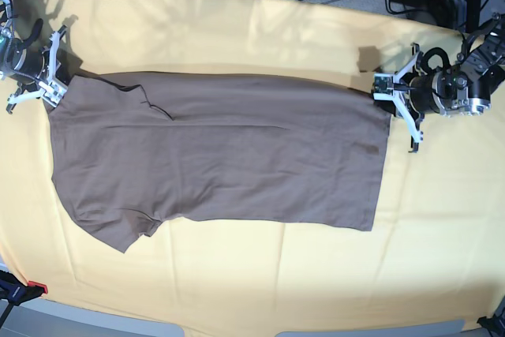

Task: Fold the T-shirt properly
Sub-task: 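Drag the held shirt edge away from the hem with both grippers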

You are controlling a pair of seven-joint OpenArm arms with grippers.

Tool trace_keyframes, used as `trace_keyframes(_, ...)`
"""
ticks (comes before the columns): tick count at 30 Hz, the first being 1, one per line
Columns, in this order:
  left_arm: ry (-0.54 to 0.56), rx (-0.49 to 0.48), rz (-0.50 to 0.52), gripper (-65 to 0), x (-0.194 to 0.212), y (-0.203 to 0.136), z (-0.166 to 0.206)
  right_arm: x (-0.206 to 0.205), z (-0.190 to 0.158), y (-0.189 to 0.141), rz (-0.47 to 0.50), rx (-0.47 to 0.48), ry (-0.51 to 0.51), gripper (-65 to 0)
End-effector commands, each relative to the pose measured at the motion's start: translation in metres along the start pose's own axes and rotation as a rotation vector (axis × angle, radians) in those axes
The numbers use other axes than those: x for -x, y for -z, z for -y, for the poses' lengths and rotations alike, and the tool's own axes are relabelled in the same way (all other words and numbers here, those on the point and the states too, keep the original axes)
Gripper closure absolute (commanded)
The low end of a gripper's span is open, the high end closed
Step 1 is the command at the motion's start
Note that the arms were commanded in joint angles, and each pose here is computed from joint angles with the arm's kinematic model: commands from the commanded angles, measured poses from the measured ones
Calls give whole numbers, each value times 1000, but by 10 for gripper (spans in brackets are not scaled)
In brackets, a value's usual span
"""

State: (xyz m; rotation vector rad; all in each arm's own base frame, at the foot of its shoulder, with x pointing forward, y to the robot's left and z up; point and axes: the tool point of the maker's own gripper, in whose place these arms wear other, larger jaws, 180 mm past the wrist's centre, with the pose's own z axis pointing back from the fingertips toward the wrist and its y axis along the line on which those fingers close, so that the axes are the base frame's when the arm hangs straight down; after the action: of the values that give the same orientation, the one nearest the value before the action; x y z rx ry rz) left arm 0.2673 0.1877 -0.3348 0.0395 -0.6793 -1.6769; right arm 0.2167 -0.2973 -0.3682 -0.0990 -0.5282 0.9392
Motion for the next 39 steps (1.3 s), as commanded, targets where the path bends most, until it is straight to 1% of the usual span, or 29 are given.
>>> trace_keyframes(1,13,-40,-1,0,0,-12,-16,-2,13,-7,-2,23,-36,0)
trace_keyframes(4,16,13,21,0,-7,-20,-9,0,14,-11,-18,7,-58,0)
trace_keyframes(7,48,73,15,0,-8,-30,1,1,15,-15,-50,-1,-59,0)
trace_keyframes(10,68,90,9,0,-8,-40,4,0,12,-21,-68,-29,-56,0)
trace_keyframes(14,50,116,15,0,-9,-49,8,0,-5,-28,-87,-74,-108,0)
trace_keyframes(19,42,144,37,0,-8,-55,16,14,-30,-33,-151,-132,-141,0)
trace_keyframes(23,38,207,53,0,-12,-61,39,29,-46,-37,-212,-170,-148,0)
trace_keyframes(27,54,270,65,0,-20,-67,61,36,-61,-40,-230,-208,-155,0)
trace_keyframes(30,59,283,66,0,-22,-70,65,39,-71,-44,-254,-231,-170,0)
trace_keyframes(32,43,286,72,0,-23,-72,65,42,-74,-46,-271,-238,-178,0)
trace_keyframes(34,22,289,81,0,-25,-72,65,44,-75,-47,-282,-239,-180,0)
trace_keyframes(37,20,293,76,0,-24,-74,66,51,-73,-49,-325,-236,-185,0)
trace_keyframes(39,2,311,78,0,-23,-76,71,55,-74,-51,-346,-241,-187,0)
